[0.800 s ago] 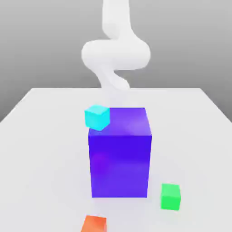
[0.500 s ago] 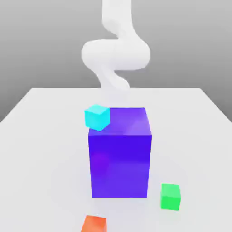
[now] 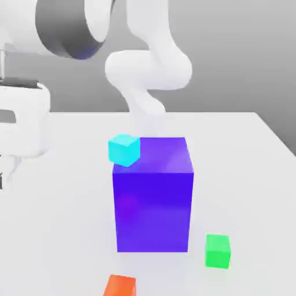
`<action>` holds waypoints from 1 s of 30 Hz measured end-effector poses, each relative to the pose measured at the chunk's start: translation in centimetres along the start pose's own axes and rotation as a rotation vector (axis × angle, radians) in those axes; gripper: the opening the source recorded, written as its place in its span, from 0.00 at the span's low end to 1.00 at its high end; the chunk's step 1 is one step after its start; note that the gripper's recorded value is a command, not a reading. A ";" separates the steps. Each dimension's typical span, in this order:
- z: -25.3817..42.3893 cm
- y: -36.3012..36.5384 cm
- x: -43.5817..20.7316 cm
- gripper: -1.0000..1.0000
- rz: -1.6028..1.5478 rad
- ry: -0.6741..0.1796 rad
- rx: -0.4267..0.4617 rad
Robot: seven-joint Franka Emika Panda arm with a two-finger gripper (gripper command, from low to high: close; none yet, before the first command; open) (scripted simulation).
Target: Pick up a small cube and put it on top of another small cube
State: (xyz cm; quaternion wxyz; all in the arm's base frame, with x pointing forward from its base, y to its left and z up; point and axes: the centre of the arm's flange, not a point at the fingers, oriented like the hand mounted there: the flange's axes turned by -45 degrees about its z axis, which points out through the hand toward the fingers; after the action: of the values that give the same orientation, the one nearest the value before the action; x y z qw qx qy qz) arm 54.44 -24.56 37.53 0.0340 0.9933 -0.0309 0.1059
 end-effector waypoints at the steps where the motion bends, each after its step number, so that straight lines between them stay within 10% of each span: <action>1: 1.7 0.8 -0.3 0.50 0.000 -0.021 0.004; 13: 22.2 8.0 -7.3 0.50 0.012 -0.213 0.059; 14: 23.5 8.0 -7.7 0.00 0.012 -0.214 0.060; 30: 16.0 -2.8 -4.5 0.00 -0.135 -0.209 0.081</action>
State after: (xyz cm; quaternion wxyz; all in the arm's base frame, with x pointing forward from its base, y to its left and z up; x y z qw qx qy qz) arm 53.60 -22.69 20.76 -0.0026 0.9993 0.0370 0.0004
